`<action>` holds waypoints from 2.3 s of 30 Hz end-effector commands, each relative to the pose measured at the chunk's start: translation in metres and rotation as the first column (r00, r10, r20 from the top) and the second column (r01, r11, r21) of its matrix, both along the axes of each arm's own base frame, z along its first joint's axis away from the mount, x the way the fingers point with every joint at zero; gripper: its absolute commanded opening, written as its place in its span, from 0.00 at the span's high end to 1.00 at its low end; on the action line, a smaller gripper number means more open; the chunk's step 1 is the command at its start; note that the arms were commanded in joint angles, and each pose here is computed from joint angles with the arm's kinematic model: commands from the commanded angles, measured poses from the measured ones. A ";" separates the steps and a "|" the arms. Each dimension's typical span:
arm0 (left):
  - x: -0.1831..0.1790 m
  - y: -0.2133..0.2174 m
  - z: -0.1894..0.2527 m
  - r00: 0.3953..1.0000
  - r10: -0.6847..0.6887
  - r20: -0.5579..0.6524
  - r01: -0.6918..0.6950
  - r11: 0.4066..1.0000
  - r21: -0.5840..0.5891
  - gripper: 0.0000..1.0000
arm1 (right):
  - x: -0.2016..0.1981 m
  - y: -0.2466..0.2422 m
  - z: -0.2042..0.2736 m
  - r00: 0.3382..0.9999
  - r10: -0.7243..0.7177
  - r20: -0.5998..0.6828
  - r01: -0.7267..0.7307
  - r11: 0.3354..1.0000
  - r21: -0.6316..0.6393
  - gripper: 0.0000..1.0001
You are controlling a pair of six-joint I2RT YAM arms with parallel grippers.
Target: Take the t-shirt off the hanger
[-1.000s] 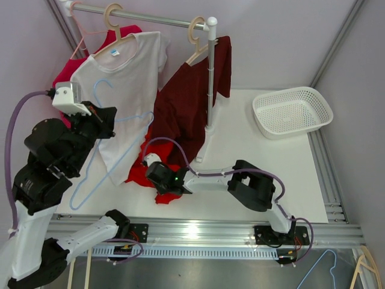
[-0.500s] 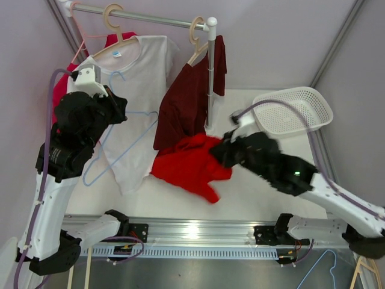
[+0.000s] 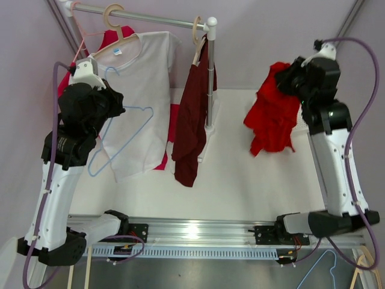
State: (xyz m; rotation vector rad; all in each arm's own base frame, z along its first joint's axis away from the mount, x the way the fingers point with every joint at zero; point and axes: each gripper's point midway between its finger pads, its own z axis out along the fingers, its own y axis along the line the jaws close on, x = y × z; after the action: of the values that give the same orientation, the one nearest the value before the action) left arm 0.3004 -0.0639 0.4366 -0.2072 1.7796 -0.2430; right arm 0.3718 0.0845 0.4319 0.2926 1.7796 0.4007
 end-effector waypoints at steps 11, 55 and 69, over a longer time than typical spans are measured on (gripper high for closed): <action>0.029 -0.014 0.043 0.987 -0.052 0.150 0.055 0.998 -0.017 0.99 | 0.082 -0.129 0.117 0.958 -0.147 0.244 0.106 0.979 0.173 1.00; 0.142 -0.058 0.111 0.882 -0.224 0.414 0.187 0.974 0.128 0.99 | 0.068 -0.100 0.006 0.987 -0.160 0.021 0.161 0.987 -0.022 0.01; 0.195 -0.061 0.098 0.907 -0.176 0.381 0.140 0.983 0.122 0.99 | 0.022 -0.070 0.007 0.994 -0.085 0.068 0.088 0.995 -0.051 0.00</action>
State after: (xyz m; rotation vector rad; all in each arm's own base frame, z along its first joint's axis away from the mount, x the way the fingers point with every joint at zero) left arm 0.5005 -0.1335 0.5047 0.0650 1.4858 -0.3134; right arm 0.3985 0.0138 0.4337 0.3446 1.7324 0.3215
